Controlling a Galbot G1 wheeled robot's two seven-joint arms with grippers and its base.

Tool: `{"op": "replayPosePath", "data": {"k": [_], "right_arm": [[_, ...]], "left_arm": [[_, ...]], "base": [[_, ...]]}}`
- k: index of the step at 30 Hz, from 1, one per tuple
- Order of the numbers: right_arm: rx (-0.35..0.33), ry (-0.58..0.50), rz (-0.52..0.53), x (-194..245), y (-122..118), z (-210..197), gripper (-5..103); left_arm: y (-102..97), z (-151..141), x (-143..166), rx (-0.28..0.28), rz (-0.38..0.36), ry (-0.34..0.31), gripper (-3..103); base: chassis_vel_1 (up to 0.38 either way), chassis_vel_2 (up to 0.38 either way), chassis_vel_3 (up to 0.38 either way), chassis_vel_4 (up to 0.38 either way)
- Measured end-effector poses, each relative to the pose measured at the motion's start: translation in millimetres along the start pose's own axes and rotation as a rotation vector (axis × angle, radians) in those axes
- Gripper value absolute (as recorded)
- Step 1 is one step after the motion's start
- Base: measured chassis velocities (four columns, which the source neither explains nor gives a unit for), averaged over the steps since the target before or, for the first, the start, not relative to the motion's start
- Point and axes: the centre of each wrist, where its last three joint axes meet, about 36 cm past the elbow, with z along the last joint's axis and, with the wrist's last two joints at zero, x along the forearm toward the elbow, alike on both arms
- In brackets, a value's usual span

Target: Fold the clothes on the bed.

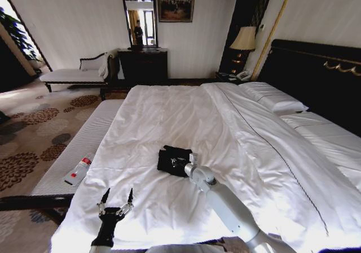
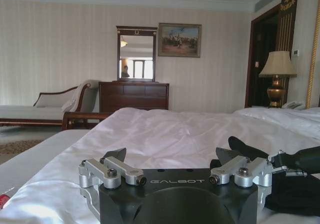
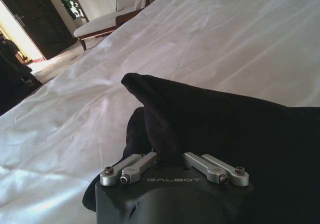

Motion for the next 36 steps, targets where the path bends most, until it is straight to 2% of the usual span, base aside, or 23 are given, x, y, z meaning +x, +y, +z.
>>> {"op": "replayPosePath", "data": {"k": [1, 3, 6, 7, 9, 13, 15, 18, 20, 21, 23, 25, 31, 34, 36], "right_arm": [[0.004, -0.004, -0.002, -0.4, 1.0, -0.1, 5], [0.012, -0.021, -0.004, -0.9, 3.4, -0.6, 15], [0.026, -0.057, -0.002, -1.8, 6.2, -1.9, 20], [0.034, -0.071, -0.001, -1.5, 7.6, -4.0, 32], [0.038, -0.079, -0.003, -0.8, 8.8, -5.8, 32], [0.049, -0.123, -0.028, 7.6, 21.9, -14.5, 54], [0.053, -0.133, -0.034, 10.1, 26.0, -15.3, 54], [0.075, -0.202, -0.072, 24.3, 43.3, -22.1, 70], [0.076, -0.223, -0.082, 28.4, 46.1, -24.2, 70], [0.083, -0.264, -0.087, 33.0, 47.0, -25.8, 76], [0.134, -0.370, -0.047, 31.2, 36.9, -20.9, 87], [0.190, -0.415, 0.006, 20.9, 21.5, -5.3, 96], [0.268, -0.401, 0.075, -3.1, 1.4, 29.6, 100], [0.366, -0.422, 0.126, -27.0, -16.9, 52.8, 100], [0.389, -0.433, 0.138, -31.0, -23.3, 56.0, 100]], "left_arm": [[0.0, 0.0, 0.0, 0.000, 0.000, 0.000, 100], [0.0, 0.0, 0.0, 0.000, 0.000, 0.000, 100], [0.0, 0.0, 0.0, 0.000, 0.000, 0.000, 100], [0.0, 0.0, 0.0, 0.000, 0.000, 0.000, 100], [0.0, 0.0, 0.0, 0.000, 0.000, 0.000, 100], [0.0, 0.0, 0.0, 0.000, 0.000, 0.000, 100], [0.0, 0.0, 0.0, 0.000, 0.000, 0.000, 100], [0.0, 0.0, 0.0, 0.000, 0.000, 0.000, 100], [0.0, 0.0, 0.0, 0.000, 0.000, 0.000, 100], [0.0, 0.0, 0.0, 0.000, 0.000, 0.000, 100], [0.0, 0.0, 0.0, 0.000, 0.000, 0.000, 100], [0.0, 0.0, 0.0, 0.000, 0.000, 0.000, 100], [0.0, 0.0, 0.0, 0.000, 0.000, 0.000, 100], [0.0, 0.0, 0.0, 0.000, 0.000, 0.000, 100], [0.0, 0.0, 0.0, 0.000, 0.000, 0.000, 100]], "base": [[0.000, 0.000, 0.000, 0.000], [0.000, 0.000, 0.000, 0.000], [0.000, 0.000, 0.000, 0.000], [0.000, 0.000, 0.000, 0.000], [0.000, 0.000, 0.000, 0.000], [0.000, 0.000, 0.000, 0.000], [0.000, 0.000, 0.000, 0.000], [0.000, 0.000, 0.000, 0.000], [0.000, 0.000, 0.000, 0.000], [0.000, 0.000, 0.000, 0.000], [0.000, 0.000, 0.000, 0.000], [0.000, 0.000, 0.000, 0.000], [0.000, 0.000, 0.000, 0.000], [0.000, 0.000, 0.000, 0.000], [0.000, 0.000, 0.000, 0.000]]}}
